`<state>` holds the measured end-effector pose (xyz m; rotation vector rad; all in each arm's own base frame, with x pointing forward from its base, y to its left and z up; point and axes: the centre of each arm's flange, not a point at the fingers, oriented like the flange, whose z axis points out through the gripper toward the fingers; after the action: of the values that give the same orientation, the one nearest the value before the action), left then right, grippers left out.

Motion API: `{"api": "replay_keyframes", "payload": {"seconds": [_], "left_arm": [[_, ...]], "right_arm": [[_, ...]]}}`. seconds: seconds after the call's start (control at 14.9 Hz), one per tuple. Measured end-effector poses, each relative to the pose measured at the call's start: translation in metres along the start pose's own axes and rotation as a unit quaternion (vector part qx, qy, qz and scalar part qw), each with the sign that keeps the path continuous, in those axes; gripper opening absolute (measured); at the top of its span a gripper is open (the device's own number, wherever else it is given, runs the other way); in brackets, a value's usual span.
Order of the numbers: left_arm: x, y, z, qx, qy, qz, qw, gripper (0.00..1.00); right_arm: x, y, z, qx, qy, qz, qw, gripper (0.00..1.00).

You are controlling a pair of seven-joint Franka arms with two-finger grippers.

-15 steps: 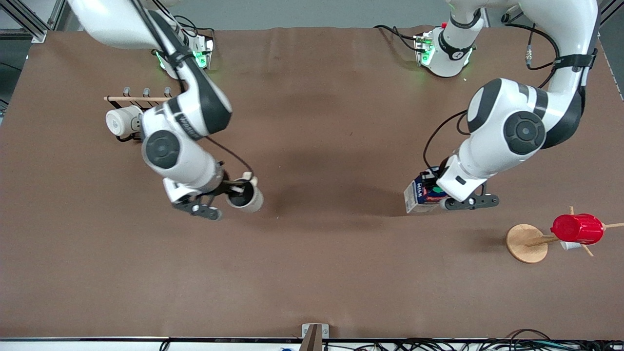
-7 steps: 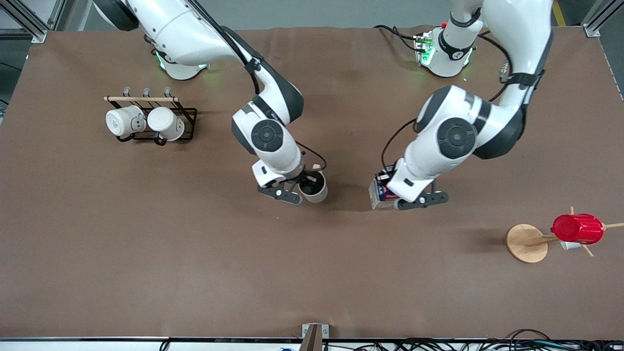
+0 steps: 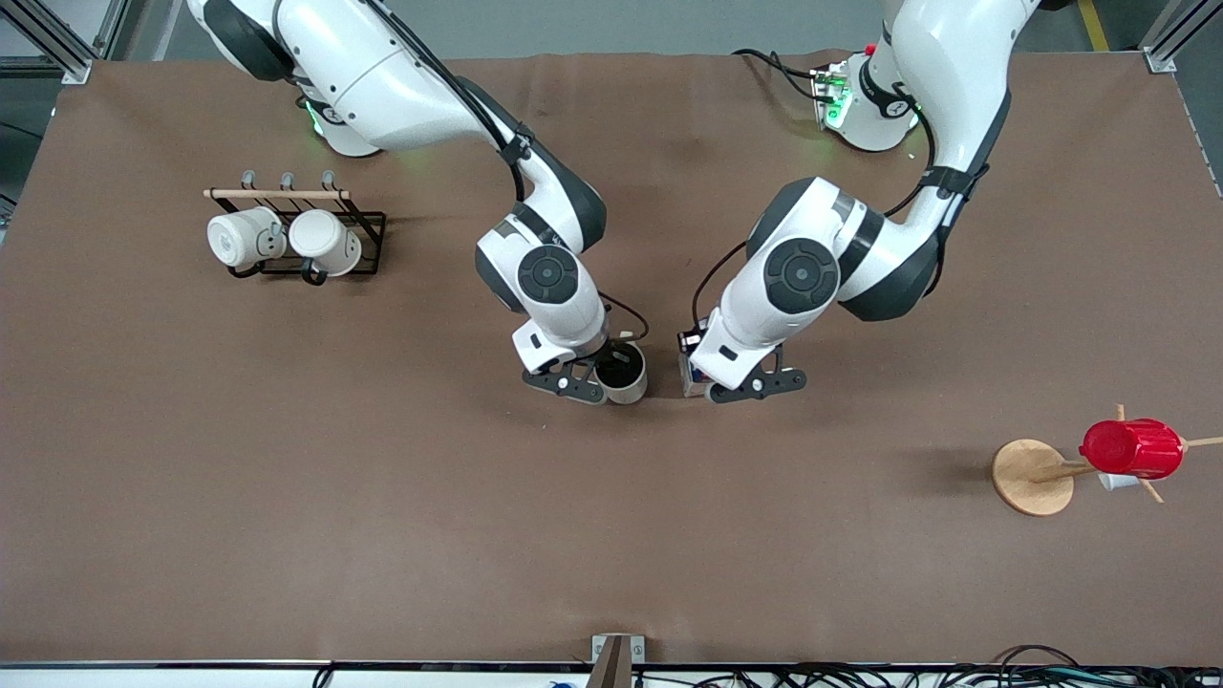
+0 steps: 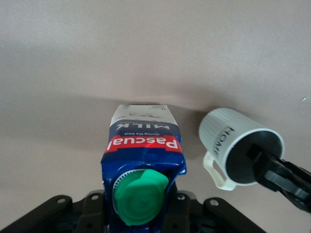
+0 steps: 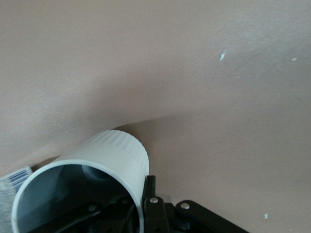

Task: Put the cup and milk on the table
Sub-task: 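Move the mug and milk toward each other at the table middle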

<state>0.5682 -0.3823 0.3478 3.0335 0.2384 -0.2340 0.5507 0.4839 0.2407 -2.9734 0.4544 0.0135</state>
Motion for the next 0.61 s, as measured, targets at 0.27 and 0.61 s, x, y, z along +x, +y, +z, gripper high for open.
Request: {"api": "replay_keyframes", "payload": {"seconds": [0.27, 0.61], "left_arm": [[-0.010, 0.018, 0.009, -0.009, 0.007, 0.015, 1.000, 0.39], [-0.009, 0.023, 0.022, -0.015, 0.010, 0.017, 1.000, 0.41]], "right_arm": [[0.003, -0.003, -0.006, 0.004, 0.004, 0.000, 1.000, 0.13], [0.006, 0.000, -0.018, -0.014, -0.003, 0.003, 1.000, 0.56]]}}
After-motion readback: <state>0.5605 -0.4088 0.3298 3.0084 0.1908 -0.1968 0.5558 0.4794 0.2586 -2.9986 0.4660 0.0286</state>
